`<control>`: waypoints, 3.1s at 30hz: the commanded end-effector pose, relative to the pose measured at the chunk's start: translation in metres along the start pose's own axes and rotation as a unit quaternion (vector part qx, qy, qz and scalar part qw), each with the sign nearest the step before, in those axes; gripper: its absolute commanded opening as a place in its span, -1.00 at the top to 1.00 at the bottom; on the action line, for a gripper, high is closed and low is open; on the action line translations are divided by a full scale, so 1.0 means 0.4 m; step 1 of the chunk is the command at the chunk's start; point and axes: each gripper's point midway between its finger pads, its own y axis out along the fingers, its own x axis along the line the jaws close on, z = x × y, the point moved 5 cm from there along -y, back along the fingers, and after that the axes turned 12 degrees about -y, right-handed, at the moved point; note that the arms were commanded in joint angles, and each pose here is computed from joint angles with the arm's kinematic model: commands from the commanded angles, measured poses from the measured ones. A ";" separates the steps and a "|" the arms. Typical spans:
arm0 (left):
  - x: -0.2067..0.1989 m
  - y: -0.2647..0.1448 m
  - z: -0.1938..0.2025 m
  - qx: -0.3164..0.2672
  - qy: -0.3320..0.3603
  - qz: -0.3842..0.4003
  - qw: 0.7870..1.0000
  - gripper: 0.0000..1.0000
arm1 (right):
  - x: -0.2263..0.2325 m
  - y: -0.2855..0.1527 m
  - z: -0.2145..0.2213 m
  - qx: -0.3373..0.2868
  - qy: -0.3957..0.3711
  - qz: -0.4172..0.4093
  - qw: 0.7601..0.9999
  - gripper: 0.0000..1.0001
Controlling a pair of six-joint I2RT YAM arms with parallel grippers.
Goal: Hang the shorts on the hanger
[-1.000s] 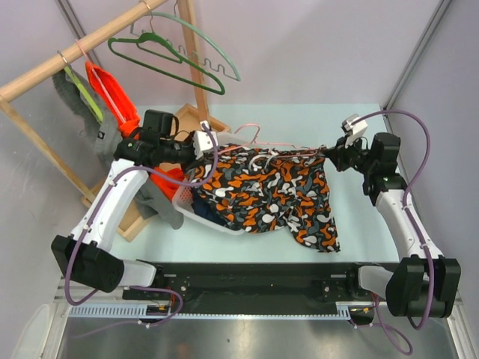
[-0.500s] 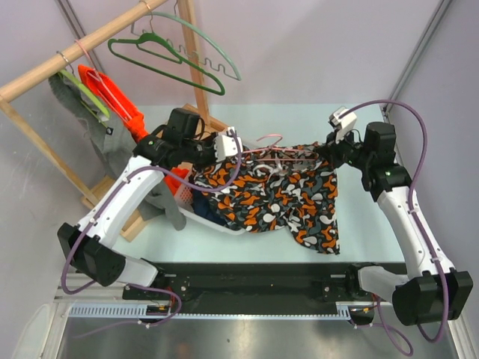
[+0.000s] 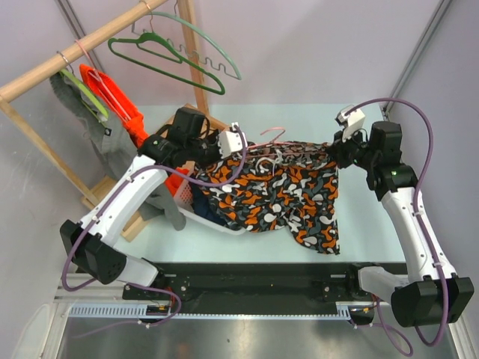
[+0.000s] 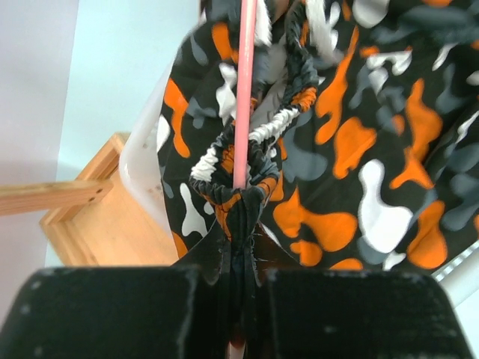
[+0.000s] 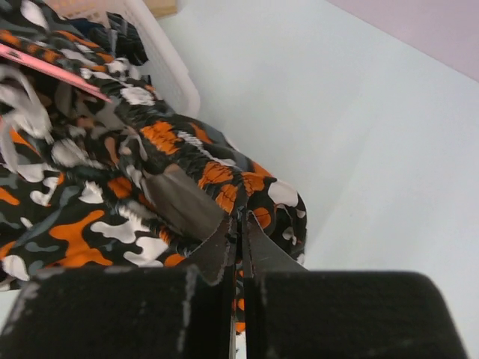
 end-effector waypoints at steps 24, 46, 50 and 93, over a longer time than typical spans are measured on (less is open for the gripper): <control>-0.086 -0.031 -0.155 -0.122 -0.008 0.091 0.988 1.00 | 0.175 -0.043 -0.229 -0.226 -0.222 -0.197 0.928 -0.42; -0.046 -0.122 -0.073 -0.127 -0.042 0.128 0.983 0.35 | 0.174 0.006 -0.259 -0.227 -0.254 -0.221 0.914 1.00; -0.015 -0.133 -0.039 -0.114 -0.044 0.108 0.987 0.21 | 0.150 -0.016 -0.266 -0.227 -0.254 -0.221 0.914 1.00; -0.167 -0.310 -0.300 -0.403 -0.014 -0.043 0.914 -0.63 | 0.060 -0.209 -0.534 -0.180 -0.116 -0.072 0.974 1.00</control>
